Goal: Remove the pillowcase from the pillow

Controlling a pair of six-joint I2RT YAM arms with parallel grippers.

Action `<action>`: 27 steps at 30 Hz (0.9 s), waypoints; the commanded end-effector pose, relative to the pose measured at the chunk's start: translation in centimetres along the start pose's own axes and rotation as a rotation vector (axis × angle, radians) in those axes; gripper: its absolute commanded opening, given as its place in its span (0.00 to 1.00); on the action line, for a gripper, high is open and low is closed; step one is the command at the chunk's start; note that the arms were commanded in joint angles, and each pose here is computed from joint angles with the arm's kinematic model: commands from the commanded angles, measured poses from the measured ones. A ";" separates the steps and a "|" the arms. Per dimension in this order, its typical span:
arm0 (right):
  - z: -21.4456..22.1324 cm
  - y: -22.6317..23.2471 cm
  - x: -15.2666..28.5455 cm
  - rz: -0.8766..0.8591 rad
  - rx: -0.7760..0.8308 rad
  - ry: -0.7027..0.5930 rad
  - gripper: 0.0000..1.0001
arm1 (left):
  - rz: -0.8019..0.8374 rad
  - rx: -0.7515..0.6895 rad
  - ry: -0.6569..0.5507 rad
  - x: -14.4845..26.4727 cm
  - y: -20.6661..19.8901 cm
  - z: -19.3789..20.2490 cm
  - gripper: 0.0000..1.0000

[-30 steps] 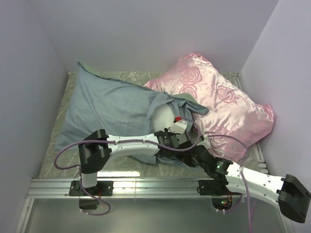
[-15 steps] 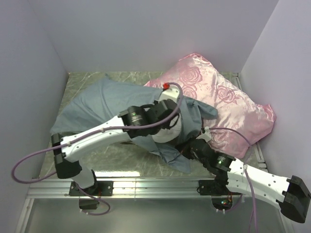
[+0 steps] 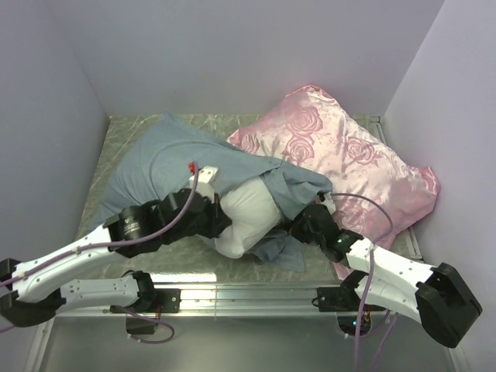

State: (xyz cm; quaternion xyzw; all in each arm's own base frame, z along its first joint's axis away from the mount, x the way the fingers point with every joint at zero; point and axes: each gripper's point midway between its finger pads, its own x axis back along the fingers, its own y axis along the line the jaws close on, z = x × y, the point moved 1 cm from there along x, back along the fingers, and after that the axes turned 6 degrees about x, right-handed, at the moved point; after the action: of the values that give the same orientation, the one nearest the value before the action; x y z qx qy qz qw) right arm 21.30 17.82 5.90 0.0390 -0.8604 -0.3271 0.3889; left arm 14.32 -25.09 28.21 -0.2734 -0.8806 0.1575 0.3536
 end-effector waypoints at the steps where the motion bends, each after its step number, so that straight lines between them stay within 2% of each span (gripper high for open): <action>1: -0.8 -1.2 0.0 0.062 0.085 -0.004 0.16 | 0.091 0.187 -0.011 -0.2 0.0 1.9 0.01; 3: -0.9 -0.2 0.8 0.027 0.112 -0.010 0.21 | 0.082 0.227 0.034 -1.4 0.9 4.3 0.01; 4: -1.0 0.4 1.3 0.011 0.128 -0.017 0.29 | 0.069 0.232 0.041 -1.7 1.2 5.0 0.01; 6: -1.7 0.6 2.7 0.007 0.154 -0.062 0.38 | 0.048 0.245 0.051 -2.3 1.8 6.3 0.00; 7: -1.6 1.2 3.4 -0.015 0.169 -0.067 0.46 | 0.036 0.250 0.045 -2.5 2.2 6.4 0.00; 10: -2.4 1.7 6.1 -0.051 0.175 -0.108 0.59 | 0.007 0.263 0.029 -2.9 2.9 6.7 0.00; 14: -3.4 3.3 9.7 -0.167 0.189 -0.128 0.71 | 0.003 0.268 0.004 -2.7 3.1 6.2 0.00; 17: -3.6 5.5 11.2 -0.252 0.265 -0.119 0.72 | 0.003 0.261 0.008 -2.7 3.2 6.3 0.00; 23: -3.7 8.2 8.8 -0.170 0.367 -0.121 0.75 | 0.000 0.256 0.008 -2.5 3.2 6.2 0.00; 26: -4.0 8.4 7.6 -0.106 0.406 -0.118 0.71 | -0.001 0.254 0.005 -2.3 3.2 6.0 0.00; 27: -4.4 8.6 7.6 -0.095 0.406 -0.127 0.67 | -0.003 0.253 0.008 -2.2 3.1 5.9 0.00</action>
State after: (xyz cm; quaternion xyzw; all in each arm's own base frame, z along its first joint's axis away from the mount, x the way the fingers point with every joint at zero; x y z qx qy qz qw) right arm 19.04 19.81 16.31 0.1545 -0.9117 -0.1855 0.3324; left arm 11.58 -24.52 19.55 -0.2353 -0.8427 0.2410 0.4200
